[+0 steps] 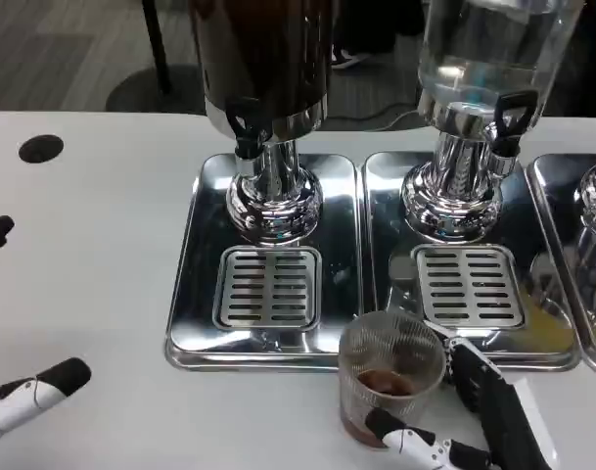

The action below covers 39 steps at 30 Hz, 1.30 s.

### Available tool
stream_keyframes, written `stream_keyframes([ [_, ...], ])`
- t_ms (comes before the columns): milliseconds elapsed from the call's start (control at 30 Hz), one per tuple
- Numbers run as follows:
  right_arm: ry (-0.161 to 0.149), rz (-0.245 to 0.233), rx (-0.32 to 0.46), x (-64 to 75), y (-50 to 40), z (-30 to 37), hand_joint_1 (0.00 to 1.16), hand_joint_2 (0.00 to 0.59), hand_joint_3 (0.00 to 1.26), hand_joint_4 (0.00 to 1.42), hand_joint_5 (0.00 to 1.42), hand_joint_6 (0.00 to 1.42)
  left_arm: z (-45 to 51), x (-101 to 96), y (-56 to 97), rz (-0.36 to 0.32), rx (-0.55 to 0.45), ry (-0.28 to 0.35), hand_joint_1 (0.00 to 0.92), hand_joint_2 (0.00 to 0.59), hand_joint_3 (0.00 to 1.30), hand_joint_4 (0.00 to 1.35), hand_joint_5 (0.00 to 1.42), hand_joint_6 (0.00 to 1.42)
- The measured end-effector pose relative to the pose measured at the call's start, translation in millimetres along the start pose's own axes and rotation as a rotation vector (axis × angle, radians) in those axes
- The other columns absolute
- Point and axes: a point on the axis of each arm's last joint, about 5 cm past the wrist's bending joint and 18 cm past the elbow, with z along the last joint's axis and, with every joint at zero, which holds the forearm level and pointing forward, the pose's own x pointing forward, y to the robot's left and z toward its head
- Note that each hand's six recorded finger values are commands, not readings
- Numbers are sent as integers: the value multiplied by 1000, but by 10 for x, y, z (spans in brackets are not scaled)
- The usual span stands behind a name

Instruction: Grasp the cup under the faucet to collect the drink, then remove the cup.

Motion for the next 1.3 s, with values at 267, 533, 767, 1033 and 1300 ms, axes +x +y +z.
stream_keyframes([
  [267, -9, -3, -14, -5, 14, -15, 867, 222, 366, 391, 458, 326, 13, 6, 8, 4, 2, -8, 0, 41, 0, 0, 0, 0],
  [533, -22, 16, -20, -9, 29, -13, 871, 199, 194, 160, 283, 309, 13, 3, 8, 3, 2, -7, 0, 41, 0, 0, 0, 0],
  [767, -54, 21, -17, 5, 32, 6, 862, 190, 126, 110, 226, 285, 14, 5, 8, 3, 2, -8, 0, 41, 0, 0, 0, 0],
  [1033, -61, 24, -15, 4, 35, 9, 853, 186, 79, 14, 141, 235, 23, 10, 13, 6, 3, -14, 0, 41, 0, 0, 0, 0],
  [1300, -68, 29, -11, 0, 31, 14, 840, 195, 43, 0, 101, 204, 23, 9, 13, 6, 3, -14, 0, 45, 0, 0, 0, 0],
])
